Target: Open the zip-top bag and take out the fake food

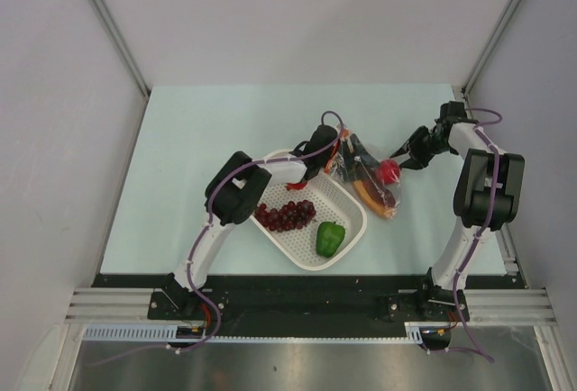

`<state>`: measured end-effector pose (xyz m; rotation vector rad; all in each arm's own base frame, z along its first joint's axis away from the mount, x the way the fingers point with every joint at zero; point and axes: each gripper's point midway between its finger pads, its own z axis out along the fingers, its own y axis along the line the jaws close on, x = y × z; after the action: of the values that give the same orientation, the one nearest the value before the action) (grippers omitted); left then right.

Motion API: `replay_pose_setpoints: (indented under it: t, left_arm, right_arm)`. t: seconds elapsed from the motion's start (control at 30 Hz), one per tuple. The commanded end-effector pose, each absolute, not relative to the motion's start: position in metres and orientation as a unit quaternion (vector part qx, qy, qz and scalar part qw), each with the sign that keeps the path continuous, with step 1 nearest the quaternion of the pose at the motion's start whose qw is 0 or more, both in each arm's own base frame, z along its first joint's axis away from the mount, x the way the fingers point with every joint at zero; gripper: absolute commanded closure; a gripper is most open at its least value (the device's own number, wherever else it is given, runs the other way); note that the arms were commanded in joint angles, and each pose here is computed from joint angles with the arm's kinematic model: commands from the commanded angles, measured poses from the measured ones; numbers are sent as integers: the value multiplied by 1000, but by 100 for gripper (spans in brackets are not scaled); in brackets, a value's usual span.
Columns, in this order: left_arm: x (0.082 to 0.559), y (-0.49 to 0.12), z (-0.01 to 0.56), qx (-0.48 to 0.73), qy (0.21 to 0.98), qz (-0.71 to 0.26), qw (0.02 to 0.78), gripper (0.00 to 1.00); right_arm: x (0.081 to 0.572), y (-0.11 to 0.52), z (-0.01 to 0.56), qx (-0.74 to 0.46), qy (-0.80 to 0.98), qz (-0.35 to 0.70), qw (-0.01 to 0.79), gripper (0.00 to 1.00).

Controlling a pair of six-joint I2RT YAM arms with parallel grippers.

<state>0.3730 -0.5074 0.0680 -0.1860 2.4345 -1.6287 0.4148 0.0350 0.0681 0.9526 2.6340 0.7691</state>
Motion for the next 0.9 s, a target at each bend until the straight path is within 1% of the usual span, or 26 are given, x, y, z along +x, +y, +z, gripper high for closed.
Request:
replay_pose_setpoints:
  t: [0.0, 0.17, 0.3, 0.4, 0.53, 0.63, 0.73, 0.77, 0.8, 0.83, 0.87]
  left_arm:
    - [360, -516, 36, -67, 844, -525, 89, 25]
    - [357, -523, 39, -57, 837, -537, 85, 24]
    - [355, -525, 36, -61, 836, -539, 79, 24]
    - [354, -526, 34, -61, 834, -543, 75, 24]
    - [354, -530, 32, -66, 828, -552, 69, 26]
    - [357, -532, 34, -65, 826, -556, 74, 28]
    - [361, -537, 39, -60, 816, -569, 81, 37]
    - [362, -538, 40, -59, 814, -572, 81, 47]
    - [362, -538, 39, -59, 814, -572, 81, 53]
    - [364, -538, 41, -58, 811, -576, 84, 58]
    - [363, -538, 41, -56, 812, -575, 84, 65]
  right_arm:
    - [395, 84, 84, 336, 879, 337, 45, 56]
    - [387, 103, 86, 333, 878, 342, 27, 58]
    - [379, 116, 88, 332, 876, 350, 8, 61]
    - [376, 123, 91, 331, 876, 352, 8, 63]
    - [365, 134, 89, 325, 875, 358, -13, 65]
    - [358, 133, 91, 322, 878, 355, -14, 65]
    - [346, 132, 88, 319, 880, 351, -20, 66]
    - [345, 131, 87, 319, 880, 351, -21, 67]
    - [345, 130, 87, 314, 882, 351, -18, 67]
    - [346, 125, 86, 320, 880, 351, -16, 67]
    - [347, 122, 86, 321, 879, 352, -13, 67]
